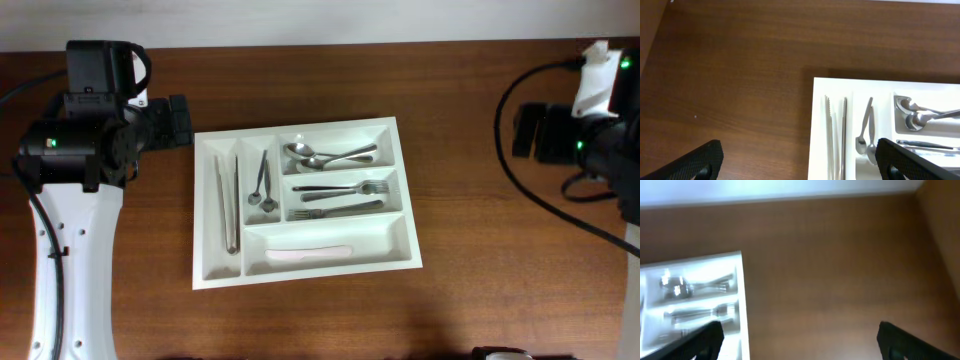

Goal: Pack container

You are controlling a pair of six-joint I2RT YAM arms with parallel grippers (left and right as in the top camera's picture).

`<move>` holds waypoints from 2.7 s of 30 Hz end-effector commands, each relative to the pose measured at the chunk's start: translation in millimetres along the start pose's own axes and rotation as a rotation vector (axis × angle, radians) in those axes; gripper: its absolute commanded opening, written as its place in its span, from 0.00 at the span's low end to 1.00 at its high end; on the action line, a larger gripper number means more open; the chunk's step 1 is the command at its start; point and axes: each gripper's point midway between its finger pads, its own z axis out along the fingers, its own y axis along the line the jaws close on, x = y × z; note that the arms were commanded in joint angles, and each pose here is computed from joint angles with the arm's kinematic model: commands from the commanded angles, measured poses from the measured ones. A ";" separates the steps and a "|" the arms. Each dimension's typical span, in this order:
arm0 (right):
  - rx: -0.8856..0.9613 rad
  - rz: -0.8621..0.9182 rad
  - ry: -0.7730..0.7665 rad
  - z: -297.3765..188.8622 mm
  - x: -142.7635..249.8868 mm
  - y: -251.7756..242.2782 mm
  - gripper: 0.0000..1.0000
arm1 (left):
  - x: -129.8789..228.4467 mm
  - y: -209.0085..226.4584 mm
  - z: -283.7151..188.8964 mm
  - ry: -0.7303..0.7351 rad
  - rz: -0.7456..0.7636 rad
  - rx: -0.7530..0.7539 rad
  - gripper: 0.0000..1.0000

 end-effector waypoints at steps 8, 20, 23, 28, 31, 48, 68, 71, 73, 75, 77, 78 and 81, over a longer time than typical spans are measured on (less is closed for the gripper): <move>-0.011 0.025 -0.147 -20.2 0.7 -0.8 0.99 | -6.0 2.4 -8.2 -0.027 -0.009 -0.003 0.99; 0.013 0.034 -0.282 -36.3 31.7 -6.0 0.99 | -6.0 2.4 -8.2 -0.027 -0.009 -0.003 0.99; 0.026 0.040 -0.337 -35.4 47.3 -8.2 0.99 | -6.0 2.4 -8.2 -0.027 -0.009 -0.003 0.99; 0.029 0.043 -0.361 -12.1 98.1 -7.5 0.99 | -6.0 2.4 -8.2 -0.027 -0.009 -0.003 0.99; 0.028 0.041 -0.329 13.4 141.8 -5.9 0.99 | -6.0 2.4 -8.2 -0.027 -0.009 -0.003 0.99; -0.013 0.035 -0.352 93.5 253.9 5.8 0.99 | -6.0 2.4 -8.2 -0.027 -0.009 -0.003 0.99; -0.013 0.032 -0.281 126.2 287.7 7.7 0.99 | -6.0 2.4 -8.2 -0.027 -0.009 -0.003 0.99; -0.013 0.031 -0.270 128.8 290.9 7.9 0.99 | -6.0 2.4 -8.2 -0.027 -0.009 -0.003 0.99; -0.013 0.031 -0.270 128.8 290.9 7.8 0.99 | -6.0 2.4 -8.2 -0.027 -0.009 -0.003 0.99; -0.013 0.031 -0.270 128.8 291.0 7.8 0.99 | -6.0 2.4 -8.2 -0.027 -0.009 -0.003 0.99; -0.013 0.031 -0.270 128.8 291.0 7.8 0.99 | -6.0 2.5 -8.2 -0.027 -0.009 -0.003 0.99; -0.013 0.031 -0.269 128.9 291.1 7.8 0.99 | -6.0 2.4 -8.2 -0.027 -0.009 -0.003 0.99; -0.013 0.031 -0.269 128.9 291.2 7.8 0.99 | -6.0 2.4 -8.2 -0.027 -0.009 -0.003 0.99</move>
